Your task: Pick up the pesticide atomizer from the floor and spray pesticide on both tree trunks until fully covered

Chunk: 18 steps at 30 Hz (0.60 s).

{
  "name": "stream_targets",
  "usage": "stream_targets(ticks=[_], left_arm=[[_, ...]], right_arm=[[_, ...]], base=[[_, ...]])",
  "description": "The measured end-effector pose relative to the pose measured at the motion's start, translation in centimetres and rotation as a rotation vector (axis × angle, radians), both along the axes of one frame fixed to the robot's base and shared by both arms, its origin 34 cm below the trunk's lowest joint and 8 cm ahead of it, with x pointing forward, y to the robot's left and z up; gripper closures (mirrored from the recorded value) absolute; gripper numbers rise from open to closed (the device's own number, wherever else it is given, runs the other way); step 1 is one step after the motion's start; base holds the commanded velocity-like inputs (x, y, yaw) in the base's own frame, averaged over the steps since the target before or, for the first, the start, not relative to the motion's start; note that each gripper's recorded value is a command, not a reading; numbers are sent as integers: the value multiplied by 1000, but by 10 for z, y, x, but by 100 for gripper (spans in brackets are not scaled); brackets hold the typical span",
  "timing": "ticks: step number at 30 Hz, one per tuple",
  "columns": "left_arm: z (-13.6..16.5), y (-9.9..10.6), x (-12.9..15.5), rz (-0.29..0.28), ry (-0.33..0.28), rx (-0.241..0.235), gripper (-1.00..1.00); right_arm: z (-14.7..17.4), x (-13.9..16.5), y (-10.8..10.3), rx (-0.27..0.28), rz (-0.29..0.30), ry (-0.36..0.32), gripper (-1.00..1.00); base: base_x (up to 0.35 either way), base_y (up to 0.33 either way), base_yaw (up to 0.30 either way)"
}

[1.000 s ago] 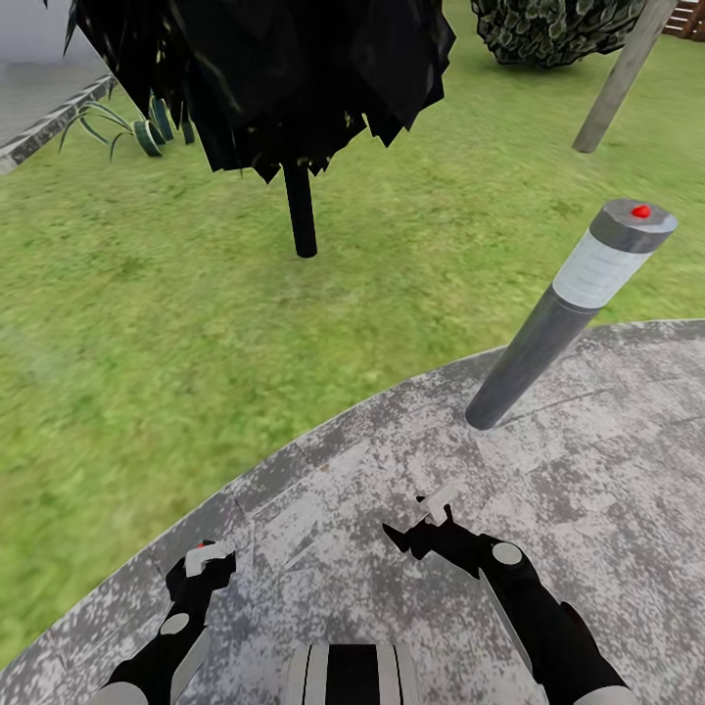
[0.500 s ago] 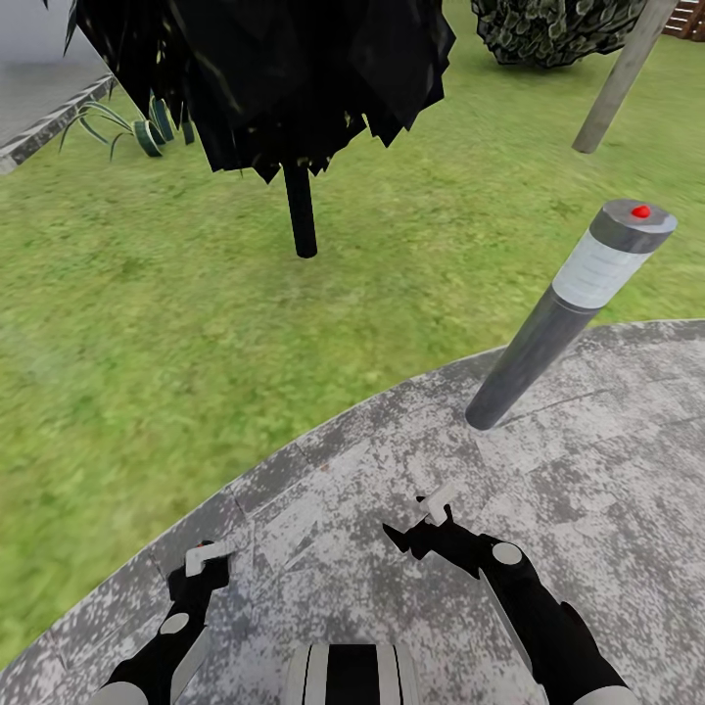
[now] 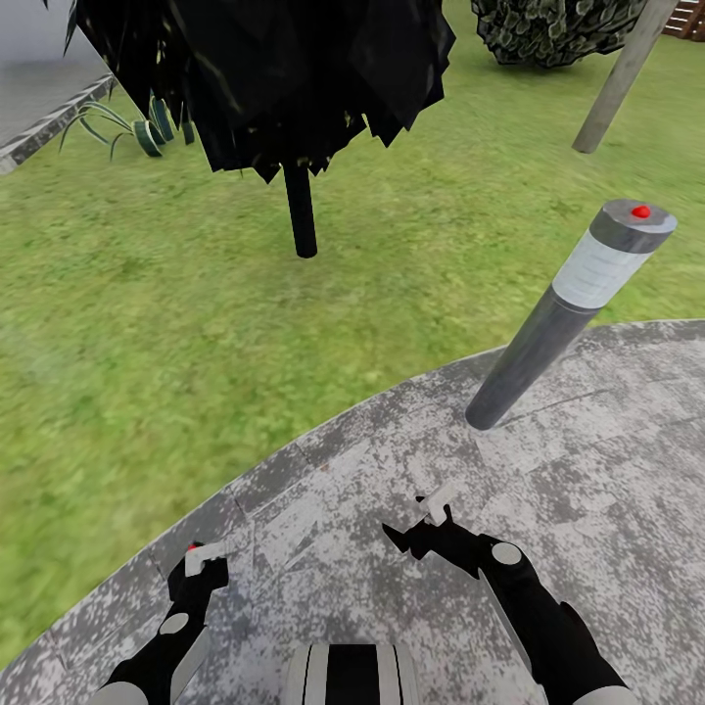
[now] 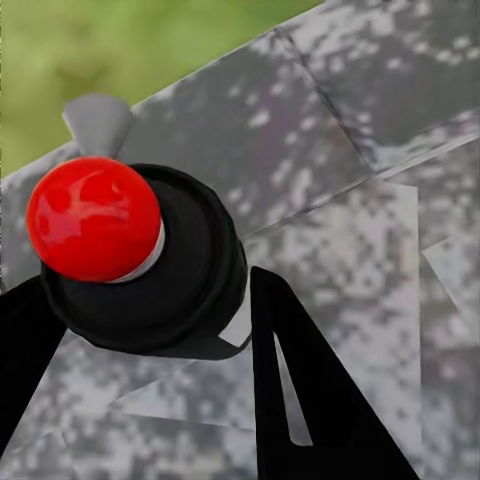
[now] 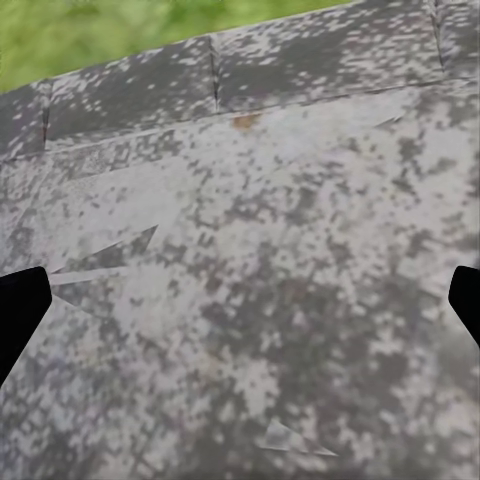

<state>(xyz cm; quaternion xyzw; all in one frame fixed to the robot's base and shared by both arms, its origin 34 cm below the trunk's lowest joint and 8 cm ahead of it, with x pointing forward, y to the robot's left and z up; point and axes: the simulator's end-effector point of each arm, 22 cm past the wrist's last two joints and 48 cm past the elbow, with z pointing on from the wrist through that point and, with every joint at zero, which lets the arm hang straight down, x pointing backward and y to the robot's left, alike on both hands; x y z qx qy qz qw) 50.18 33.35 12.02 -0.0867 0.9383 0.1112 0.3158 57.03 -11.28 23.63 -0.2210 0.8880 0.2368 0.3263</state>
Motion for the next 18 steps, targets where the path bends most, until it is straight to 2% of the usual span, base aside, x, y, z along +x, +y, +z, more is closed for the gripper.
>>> stream_targets(ticks=[5, 8, 18], left_arm=[[1, 1, 2, 0, -4, 1, 100], [7, 2, 13, 1, -30, 3, 100], [28, 2, 31, -1, -79, 3, 100]], right_arm=[[0, 0, 0, 0, 0, 1, -100], [0, 0, -1, -1, 0, 0, -100], [21, 10, -1, -1, -1, -41, -100]], base=[[0, 0, 0], [0, 0, 0], [0, 0, 0]])
